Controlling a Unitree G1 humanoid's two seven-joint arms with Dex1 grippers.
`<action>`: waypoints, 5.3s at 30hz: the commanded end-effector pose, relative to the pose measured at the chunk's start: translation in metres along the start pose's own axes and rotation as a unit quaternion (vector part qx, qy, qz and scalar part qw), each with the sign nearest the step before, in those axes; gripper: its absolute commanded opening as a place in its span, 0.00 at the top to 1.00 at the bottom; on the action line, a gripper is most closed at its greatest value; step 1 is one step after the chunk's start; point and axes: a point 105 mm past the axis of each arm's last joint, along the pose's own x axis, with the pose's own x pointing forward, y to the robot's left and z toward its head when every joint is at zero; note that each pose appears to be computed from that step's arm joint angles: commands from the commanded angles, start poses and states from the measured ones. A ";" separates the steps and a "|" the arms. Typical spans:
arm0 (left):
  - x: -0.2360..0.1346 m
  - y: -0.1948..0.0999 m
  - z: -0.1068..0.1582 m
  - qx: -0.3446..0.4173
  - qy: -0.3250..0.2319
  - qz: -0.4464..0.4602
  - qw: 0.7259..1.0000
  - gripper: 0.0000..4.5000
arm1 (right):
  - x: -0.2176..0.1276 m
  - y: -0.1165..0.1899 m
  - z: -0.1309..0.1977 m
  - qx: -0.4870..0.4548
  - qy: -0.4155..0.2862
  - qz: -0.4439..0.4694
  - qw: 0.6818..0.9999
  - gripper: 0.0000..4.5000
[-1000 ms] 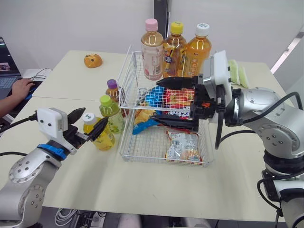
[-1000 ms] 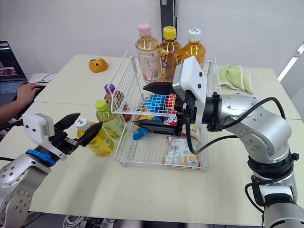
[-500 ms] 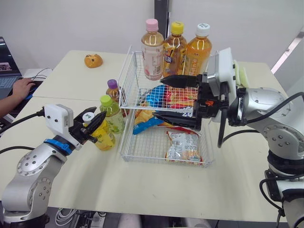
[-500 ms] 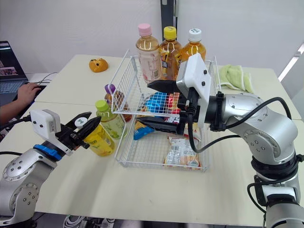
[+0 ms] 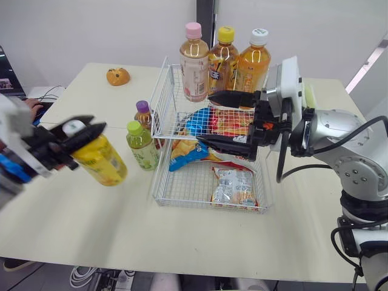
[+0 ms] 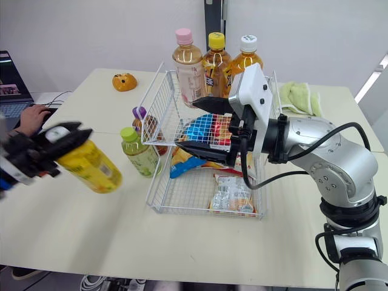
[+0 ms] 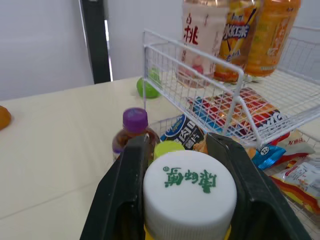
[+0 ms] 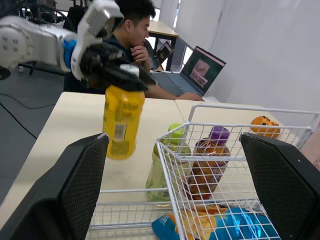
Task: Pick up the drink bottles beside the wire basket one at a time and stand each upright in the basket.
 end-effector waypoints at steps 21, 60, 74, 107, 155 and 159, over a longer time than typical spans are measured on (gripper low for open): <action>0.089 -0.057 0.175 0.070 -0.136 -0.361 0.920 0.69 | -0.027 -0.027 0.006 -0.065 0.025 -0.150 0.986 0.00; 0.247 -0.180 0.097 0.122 -0.161 -0.487 0.850 0.47 | -0.131 0.025 0.018 -0.038 0.110 -0.331 0.937 0.00; 0.201 -0.132 0.161 0.076 -0.256 -0.439 0.858 0.00 | -0.118 0.014 0.019 -0.026 0.098 -0.272 0.957 0.00; -0.056 -0.023 -0.068 -0.053 0.003 0.082 0.995 0.00 | -0.047 0.017 0.008 0.028 0.008 0.015 0.999 0.00; 0.052 0.022 -0.017 0.050 -0.071 0.045 0.995 0.70 | -0.051 0.016 0.011 0.008 0.006 -0.049 0.999 0.00; 0.036 0.025 0.029 0.050 -0.083 0.001 0.995 0.70 | -0.050 0.006 0.010 0.006 0.003 -0.053 0.999 0.00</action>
